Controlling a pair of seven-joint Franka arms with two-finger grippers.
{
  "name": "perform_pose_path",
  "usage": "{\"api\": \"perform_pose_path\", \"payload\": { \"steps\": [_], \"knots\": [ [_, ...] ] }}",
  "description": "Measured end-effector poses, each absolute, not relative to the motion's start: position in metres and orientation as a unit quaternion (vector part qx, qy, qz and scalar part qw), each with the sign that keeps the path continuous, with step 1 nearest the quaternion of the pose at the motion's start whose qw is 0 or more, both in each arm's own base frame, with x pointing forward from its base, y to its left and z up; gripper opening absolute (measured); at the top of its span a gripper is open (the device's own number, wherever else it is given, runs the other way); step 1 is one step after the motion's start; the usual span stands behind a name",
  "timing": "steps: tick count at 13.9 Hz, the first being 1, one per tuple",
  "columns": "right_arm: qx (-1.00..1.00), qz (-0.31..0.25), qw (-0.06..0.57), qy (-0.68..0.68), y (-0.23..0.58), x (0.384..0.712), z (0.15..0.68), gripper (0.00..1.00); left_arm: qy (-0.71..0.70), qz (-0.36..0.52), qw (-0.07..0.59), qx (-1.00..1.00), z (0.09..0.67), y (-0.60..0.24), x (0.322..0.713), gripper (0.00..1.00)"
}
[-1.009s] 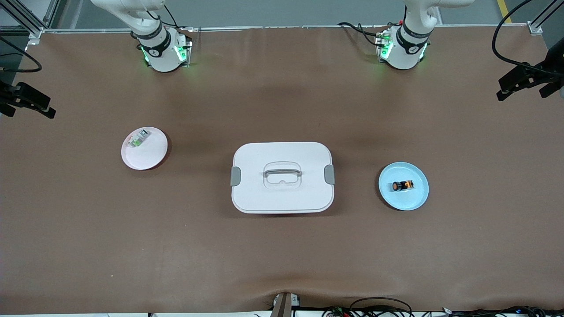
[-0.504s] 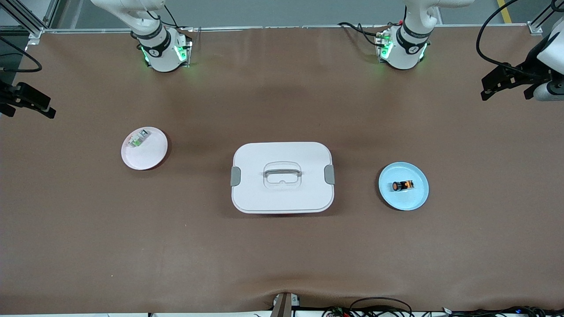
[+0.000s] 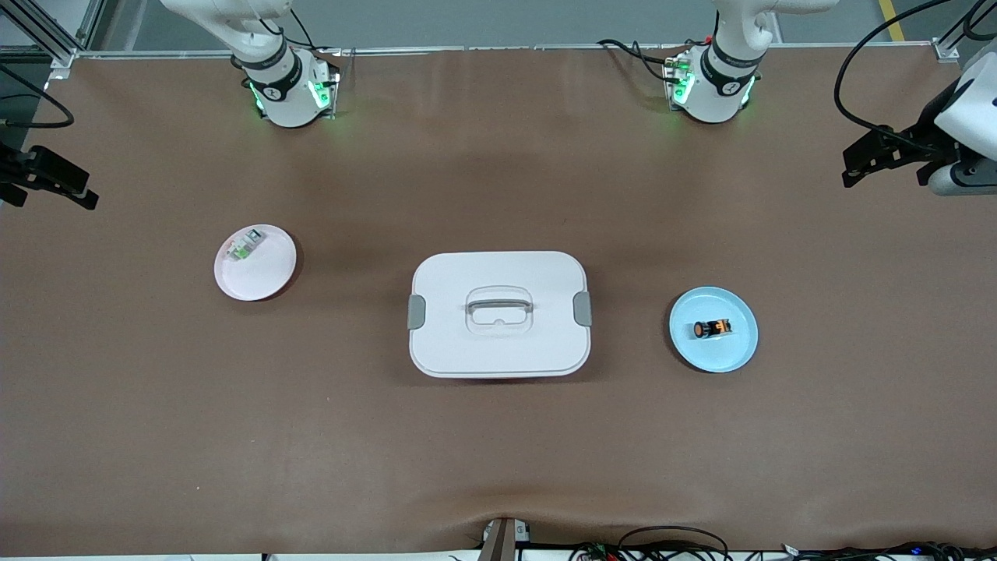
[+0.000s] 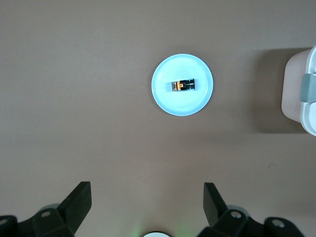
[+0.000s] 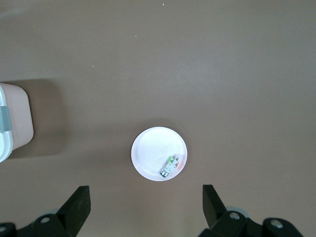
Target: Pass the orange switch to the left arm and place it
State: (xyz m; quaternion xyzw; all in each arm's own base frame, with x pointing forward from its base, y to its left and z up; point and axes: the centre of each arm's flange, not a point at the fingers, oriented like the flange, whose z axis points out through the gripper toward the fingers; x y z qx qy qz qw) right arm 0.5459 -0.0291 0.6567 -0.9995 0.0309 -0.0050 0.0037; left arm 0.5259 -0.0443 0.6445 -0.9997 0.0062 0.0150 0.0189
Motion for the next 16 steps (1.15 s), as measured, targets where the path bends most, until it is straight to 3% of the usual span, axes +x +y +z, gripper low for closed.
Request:
{"api": "perform_pose_path", "payload": {
  "steps": [16],
  "knots": [
    [-0.999,-0.005,0.003,0.031,-0.0294,0.5458,0.6566,1.00,0.009,0.010,0.019,-1.000,0.6506,-0.0471,0.5252,1.00]
  ]
}}
